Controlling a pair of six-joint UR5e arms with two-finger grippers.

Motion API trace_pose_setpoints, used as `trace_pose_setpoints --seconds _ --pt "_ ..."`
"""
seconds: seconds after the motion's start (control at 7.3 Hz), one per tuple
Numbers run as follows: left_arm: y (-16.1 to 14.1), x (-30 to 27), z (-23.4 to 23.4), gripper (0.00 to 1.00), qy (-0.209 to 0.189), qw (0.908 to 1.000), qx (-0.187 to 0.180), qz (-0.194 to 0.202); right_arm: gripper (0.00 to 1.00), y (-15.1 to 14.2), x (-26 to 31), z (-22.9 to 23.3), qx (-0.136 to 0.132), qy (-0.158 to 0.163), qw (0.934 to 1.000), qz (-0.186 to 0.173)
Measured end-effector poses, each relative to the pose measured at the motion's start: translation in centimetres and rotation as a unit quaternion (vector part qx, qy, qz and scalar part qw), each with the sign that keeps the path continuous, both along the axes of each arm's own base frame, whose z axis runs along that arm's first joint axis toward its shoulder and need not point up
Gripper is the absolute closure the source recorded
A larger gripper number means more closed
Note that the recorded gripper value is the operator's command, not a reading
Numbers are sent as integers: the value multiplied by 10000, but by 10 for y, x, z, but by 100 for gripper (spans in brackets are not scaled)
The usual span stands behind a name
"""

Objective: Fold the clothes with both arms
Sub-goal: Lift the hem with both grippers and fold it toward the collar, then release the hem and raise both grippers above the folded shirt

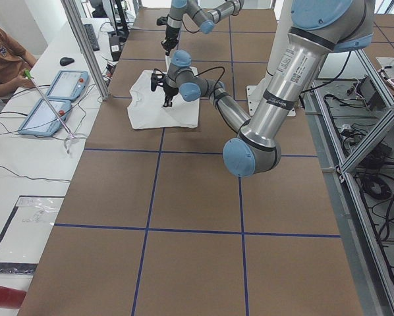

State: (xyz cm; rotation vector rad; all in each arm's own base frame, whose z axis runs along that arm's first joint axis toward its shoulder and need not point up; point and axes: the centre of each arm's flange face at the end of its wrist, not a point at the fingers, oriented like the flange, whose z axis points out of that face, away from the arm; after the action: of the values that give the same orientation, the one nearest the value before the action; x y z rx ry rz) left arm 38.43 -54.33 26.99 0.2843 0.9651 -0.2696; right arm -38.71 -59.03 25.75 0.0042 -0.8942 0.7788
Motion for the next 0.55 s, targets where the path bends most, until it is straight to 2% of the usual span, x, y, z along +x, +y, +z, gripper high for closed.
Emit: trace_pose_setpoints --seconds 0.55 --pt "-73 20 58 100 -11 9997 17 -256 100 -78 -25 18 -140 474 9988 -25"
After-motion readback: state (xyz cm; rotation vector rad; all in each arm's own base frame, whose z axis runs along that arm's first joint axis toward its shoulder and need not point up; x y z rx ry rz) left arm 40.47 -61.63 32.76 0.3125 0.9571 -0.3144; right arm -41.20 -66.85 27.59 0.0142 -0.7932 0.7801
